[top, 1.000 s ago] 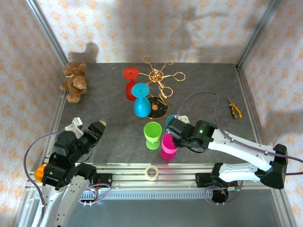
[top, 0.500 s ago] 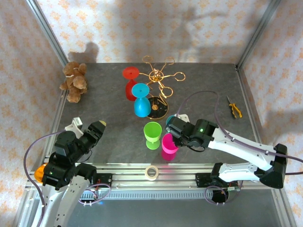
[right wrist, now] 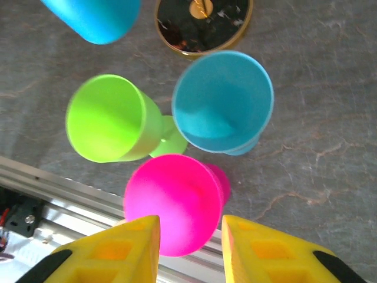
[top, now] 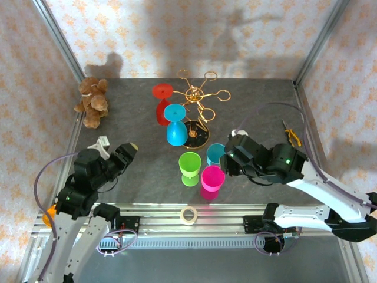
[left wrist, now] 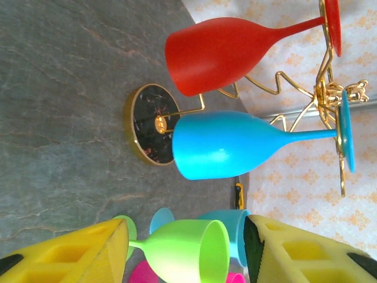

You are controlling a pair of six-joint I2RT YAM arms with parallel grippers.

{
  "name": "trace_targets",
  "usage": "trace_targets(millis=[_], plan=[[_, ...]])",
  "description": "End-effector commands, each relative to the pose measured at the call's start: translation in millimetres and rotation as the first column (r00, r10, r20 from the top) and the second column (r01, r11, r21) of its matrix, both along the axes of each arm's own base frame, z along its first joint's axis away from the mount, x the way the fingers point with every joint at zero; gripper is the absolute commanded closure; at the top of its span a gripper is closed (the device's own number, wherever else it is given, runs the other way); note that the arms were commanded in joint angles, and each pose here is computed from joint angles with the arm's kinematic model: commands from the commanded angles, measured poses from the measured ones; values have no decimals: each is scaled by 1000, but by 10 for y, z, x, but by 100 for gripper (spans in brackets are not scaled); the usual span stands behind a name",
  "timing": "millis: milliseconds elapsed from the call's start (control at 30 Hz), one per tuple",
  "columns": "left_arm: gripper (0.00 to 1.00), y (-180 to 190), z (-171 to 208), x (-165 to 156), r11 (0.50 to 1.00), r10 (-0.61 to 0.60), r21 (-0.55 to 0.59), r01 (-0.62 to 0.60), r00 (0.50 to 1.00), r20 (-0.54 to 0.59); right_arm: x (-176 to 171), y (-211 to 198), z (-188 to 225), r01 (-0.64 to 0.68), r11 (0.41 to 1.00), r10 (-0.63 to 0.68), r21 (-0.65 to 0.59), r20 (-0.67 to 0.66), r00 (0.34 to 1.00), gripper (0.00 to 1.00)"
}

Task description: Take the wine glass off the wine glass rack

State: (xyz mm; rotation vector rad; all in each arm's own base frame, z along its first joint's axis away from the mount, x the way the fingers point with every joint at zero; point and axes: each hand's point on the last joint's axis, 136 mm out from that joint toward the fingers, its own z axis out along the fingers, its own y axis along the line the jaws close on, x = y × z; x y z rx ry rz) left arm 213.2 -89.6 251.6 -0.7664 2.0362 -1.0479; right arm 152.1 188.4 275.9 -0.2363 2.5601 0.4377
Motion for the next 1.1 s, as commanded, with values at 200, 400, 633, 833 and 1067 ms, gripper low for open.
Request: trace_targets(millis=[200, 400, 633, 833, 1067], plan=[[44, -300, 900, 524, 991, -117, -35, 126, 975, 187, 242, 145, 450, -14, 992, 6, 129, 65, 998, 66], [44, -487, 1054, 763, 984, -175, -14, 180, 970, 171, 356, 186, 509, 3, 981, -16, 195, 66, 998, 66], [44, -687, 1004, 980, 976, -219, 12, 219, 968, 125, 407, 208, 542, 10, 975, -26, 221, 69, 997, 68], [46, -805, 947, 1076, 970, -243, 5, 244, 964, 107, 446, 182, 549, 25, 975, -43, 219, 75, 996, 69], [49, -873, 913, 1139, 969, -243, -13, 246, 962, 122, 468, 165, 542, 32, 977, -50, 211, 81, 995, 74]])
